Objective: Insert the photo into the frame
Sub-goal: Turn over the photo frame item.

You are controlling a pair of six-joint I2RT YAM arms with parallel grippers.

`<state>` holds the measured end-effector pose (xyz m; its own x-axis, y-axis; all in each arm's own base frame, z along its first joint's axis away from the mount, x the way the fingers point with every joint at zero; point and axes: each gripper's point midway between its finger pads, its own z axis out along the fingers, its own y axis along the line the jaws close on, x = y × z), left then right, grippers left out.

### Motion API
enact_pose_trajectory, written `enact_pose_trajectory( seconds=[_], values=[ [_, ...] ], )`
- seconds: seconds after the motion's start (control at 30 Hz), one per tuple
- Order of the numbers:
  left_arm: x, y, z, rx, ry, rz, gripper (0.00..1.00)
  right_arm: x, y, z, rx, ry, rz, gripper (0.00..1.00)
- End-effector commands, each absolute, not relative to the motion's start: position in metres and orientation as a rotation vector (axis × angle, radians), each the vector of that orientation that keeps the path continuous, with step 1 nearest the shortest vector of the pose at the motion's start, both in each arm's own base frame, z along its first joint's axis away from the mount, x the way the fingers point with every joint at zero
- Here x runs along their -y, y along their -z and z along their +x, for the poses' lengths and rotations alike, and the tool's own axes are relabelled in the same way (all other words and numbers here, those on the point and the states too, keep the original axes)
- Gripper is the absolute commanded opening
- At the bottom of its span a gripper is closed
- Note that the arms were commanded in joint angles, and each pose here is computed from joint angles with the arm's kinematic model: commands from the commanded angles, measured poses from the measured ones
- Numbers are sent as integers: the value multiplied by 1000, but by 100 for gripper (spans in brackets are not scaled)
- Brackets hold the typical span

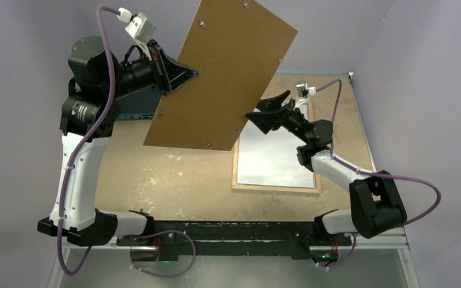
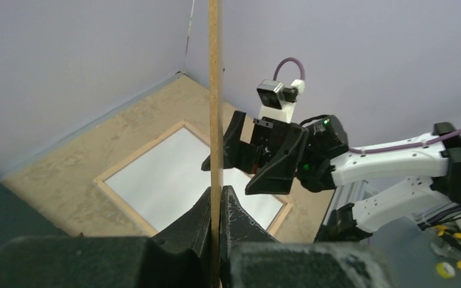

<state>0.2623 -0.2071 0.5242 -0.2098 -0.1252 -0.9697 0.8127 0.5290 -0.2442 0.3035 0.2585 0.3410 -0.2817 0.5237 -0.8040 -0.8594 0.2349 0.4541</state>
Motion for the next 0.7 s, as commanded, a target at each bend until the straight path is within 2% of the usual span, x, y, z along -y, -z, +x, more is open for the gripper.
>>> enact_pose_trajectory(
  seconds=[0.0,0.07,0.17,0.37,0.67],
  values=[
    [205,-556,257,-1428,1066,590,0,-241,-382,246,-939,-1616,-525,96],
    [202,-551,263,-1440,1095,574,0,-237,-389,225,-849,-1702,-603,94],
    [195,-544,272,-1453,1108,545,0,-238,-404,219,-822,-1739,-684,83],
    [191,-523,279,-1500,1144,508,0,-232,-429,208,-781,-1717,-703,76],
    [183,-497,292,-1563,1130,432,0,-228,-450,195,-738,-1760,-728,40]
  ],
)
